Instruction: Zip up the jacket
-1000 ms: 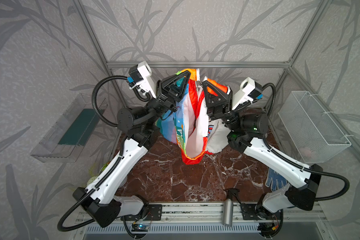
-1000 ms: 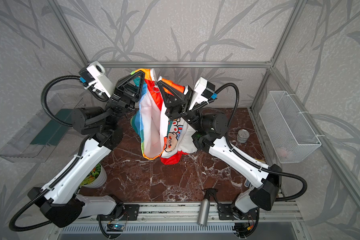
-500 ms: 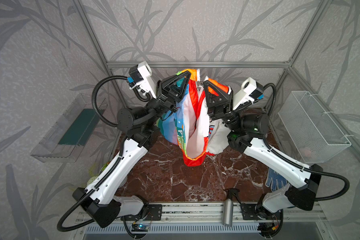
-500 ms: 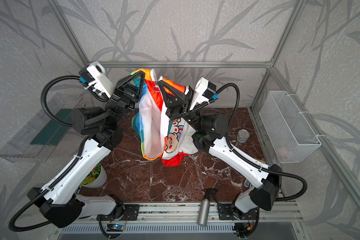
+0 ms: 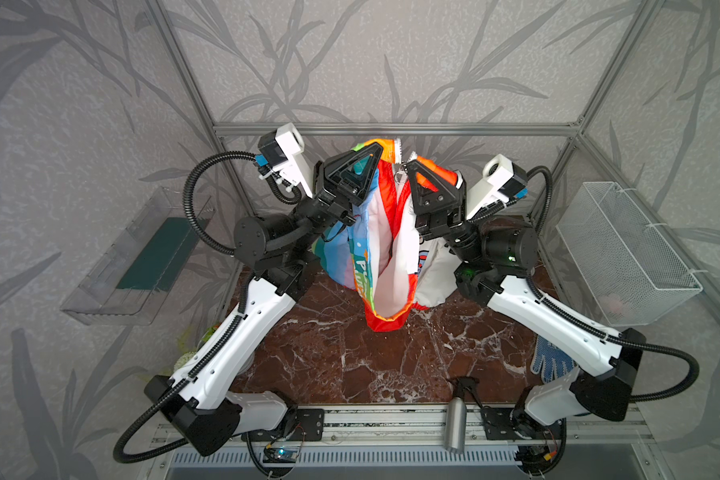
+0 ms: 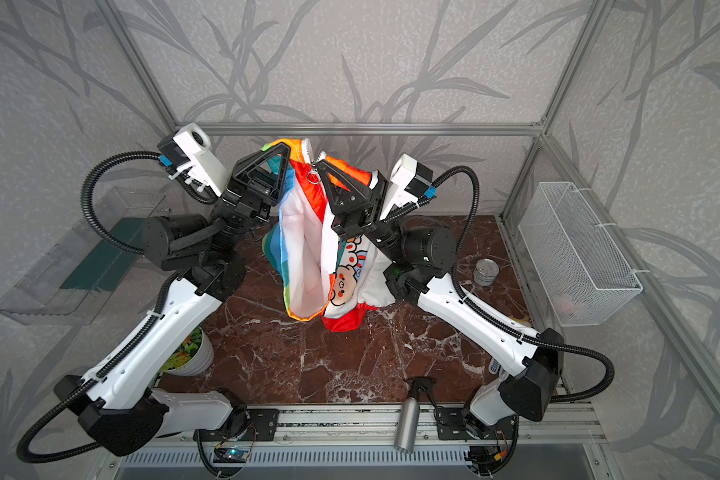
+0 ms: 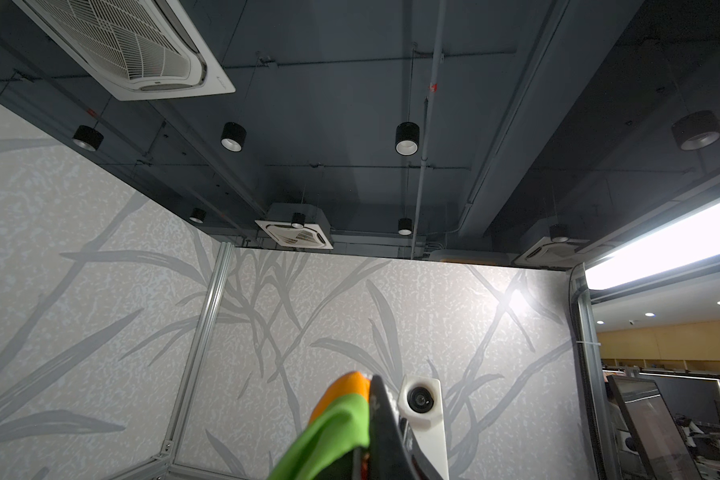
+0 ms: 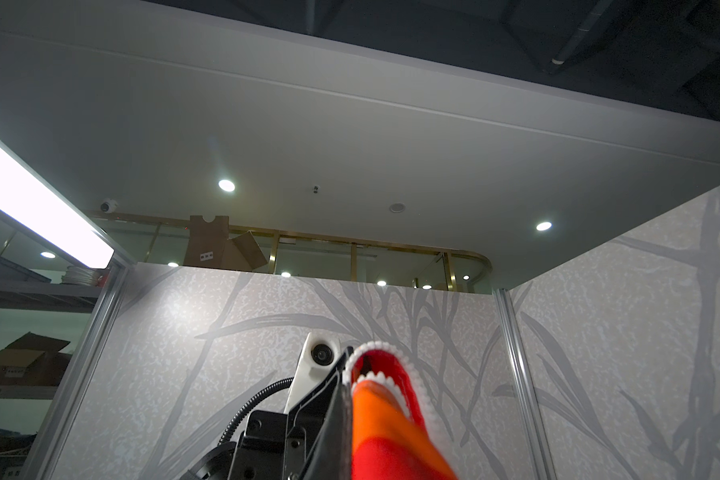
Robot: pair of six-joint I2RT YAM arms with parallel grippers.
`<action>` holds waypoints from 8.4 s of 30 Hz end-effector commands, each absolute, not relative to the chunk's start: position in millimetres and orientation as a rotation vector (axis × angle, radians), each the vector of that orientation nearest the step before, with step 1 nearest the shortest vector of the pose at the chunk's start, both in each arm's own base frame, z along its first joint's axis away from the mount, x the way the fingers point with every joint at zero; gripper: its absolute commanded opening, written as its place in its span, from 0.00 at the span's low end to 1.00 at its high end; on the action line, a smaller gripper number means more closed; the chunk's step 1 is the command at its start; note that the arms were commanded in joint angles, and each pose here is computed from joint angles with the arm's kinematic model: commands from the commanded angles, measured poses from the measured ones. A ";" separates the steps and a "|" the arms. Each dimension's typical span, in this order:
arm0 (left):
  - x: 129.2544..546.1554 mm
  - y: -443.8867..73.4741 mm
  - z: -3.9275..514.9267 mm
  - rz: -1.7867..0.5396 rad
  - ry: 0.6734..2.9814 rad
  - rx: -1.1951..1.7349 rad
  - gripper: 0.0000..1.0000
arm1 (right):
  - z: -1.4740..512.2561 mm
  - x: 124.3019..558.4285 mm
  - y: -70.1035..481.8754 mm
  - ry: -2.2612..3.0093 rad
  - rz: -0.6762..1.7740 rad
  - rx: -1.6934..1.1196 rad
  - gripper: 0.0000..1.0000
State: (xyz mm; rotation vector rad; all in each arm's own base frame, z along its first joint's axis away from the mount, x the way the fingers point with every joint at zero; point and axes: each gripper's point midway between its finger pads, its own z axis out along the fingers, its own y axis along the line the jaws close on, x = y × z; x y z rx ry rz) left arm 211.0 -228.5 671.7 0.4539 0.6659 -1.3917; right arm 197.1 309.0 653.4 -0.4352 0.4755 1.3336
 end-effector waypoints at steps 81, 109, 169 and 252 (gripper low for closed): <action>191.1 -226.7 669.2 -1.129 0.728 0.572 0.00 | 661.7 184.6 294.4 0.578 1.399 -0.409 0.00; 190.2 -229.7 662.9 -1.053 0.781 0.629 0.00 | 656.9 185.8 292.5 0.626 1.407 -0.387 0.00; 198.2 -234.3 633.8 -0.877 0.936 0.741 0.00 | 676.1 176.7 285.2 0.650 1.399 -0.414 0.00; 213.2 -236.7 640.2 -1.033 0.960 0.679 0.22 | 649.5 203.4 302.7 0.855 1.647 -0.354 0.00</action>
